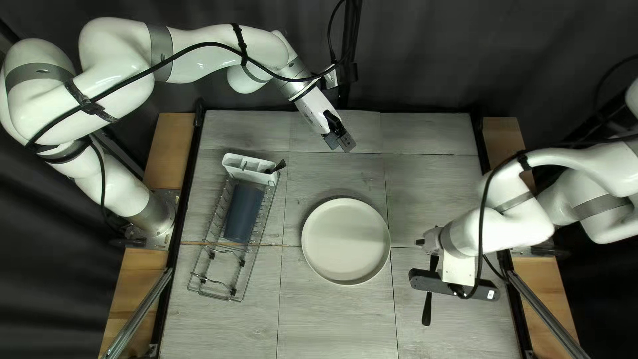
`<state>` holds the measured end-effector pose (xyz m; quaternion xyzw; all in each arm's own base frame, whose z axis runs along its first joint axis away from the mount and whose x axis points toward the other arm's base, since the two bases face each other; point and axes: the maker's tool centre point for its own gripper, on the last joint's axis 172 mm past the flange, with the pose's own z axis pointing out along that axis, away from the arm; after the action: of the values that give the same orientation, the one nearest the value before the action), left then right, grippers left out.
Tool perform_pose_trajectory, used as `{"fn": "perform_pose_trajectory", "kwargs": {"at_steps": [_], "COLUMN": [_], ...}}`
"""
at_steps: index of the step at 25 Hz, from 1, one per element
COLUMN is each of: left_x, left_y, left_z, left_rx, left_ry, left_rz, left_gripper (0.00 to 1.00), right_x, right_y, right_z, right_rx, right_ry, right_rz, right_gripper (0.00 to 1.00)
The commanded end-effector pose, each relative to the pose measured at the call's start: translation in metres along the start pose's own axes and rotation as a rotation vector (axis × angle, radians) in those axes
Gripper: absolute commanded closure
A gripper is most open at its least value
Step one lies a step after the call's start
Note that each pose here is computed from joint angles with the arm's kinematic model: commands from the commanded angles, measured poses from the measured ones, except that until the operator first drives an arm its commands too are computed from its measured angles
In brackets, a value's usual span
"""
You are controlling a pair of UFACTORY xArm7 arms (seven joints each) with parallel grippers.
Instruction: Pick up and place plate onto table. Place down one fork to the left of the plate. Place spoon and knife to the right of the plate. Place cup above the knife and spoon
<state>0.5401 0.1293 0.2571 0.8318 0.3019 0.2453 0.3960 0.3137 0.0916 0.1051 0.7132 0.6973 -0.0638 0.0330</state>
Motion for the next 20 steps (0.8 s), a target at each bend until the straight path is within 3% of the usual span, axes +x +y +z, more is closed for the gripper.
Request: {"fn": "perform_pose_trajectory", "kwargs": {"at_steps": [1, 11, 20], "left_x": [0.0, 0.0, 0.0], "left_y": [0.0, 0.0, 0.0], "left_z": [0.0, 0.0, 0.0], "left_rx": [0.0, 0.0, 0.0], "left_ry": [0.0, 0.0, 0.0], "left_rz": [0.0, 0.0, 0.0], "left_gripper": [0.0, 0.0, 0.0], "right_x": [-0.019, -0.049, -0.057], "right_y": [0.01, 0.029, 0.034], "right_z": [0.017, 0.053, 0.077], "right_rx": [0.006, -0.021, -0.034], "right_ry": [-0.009, -0.005, -0.008], "right_rz": [-0.081, -0.114, -0.119], "right_gripper": [1.0, 1.0, 1.0]}}
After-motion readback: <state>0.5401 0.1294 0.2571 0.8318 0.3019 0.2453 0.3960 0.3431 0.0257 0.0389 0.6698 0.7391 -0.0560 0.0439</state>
